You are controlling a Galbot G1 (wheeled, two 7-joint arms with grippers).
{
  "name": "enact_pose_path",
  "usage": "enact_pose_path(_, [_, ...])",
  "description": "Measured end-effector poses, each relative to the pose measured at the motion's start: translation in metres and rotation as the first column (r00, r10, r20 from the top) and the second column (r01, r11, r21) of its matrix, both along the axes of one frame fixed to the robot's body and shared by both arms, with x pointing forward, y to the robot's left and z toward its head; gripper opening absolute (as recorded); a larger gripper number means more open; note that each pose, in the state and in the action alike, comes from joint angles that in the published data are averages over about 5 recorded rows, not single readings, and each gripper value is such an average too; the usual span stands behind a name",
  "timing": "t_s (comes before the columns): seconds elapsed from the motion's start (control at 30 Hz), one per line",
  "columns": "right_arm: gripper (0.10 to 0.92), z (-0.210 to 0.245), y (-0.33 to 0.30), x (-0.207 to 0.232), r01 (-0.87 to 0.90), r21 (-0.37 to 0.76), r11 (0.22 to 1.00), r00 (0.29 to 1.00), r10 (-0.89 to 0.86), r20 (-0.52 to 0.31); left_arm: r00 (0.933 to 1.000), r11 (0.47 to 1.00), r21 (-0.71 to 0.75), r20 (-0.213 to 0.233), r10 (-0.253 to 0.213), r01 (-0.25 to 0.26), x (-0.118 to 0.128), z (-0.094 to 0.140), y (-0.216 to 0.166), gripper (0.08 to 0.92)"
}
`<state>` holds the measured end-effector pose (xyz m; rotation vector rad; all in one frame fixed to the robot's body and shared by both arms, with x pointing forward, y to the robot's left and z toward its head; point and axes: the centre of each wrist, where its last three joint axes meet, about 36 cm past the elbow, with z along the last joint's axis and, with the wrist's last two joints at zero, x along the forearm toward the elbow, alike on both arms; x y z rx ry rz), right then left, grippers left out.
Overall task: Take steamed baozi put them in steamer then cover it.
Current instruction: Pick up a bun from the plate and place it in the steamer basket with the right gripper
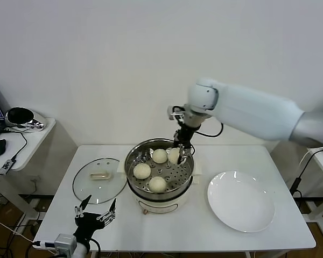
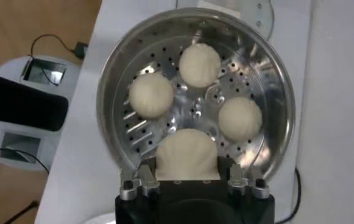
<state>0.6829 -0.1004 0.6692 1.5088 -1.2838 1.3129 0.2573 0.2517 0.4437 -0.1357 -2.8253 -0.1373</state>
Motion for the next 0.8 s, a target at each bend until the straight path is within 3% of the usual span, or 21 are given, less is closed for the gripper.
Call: enact_pose_path(0.8, [0.611,-0.084,0.022,0.015,0.006,-0.088,0.996,1.000,-0.008,-0.019,0.9998,1.000,-0.015,-0.022,0.006,-0.006,0.006,-0.012,0.001,0.823])
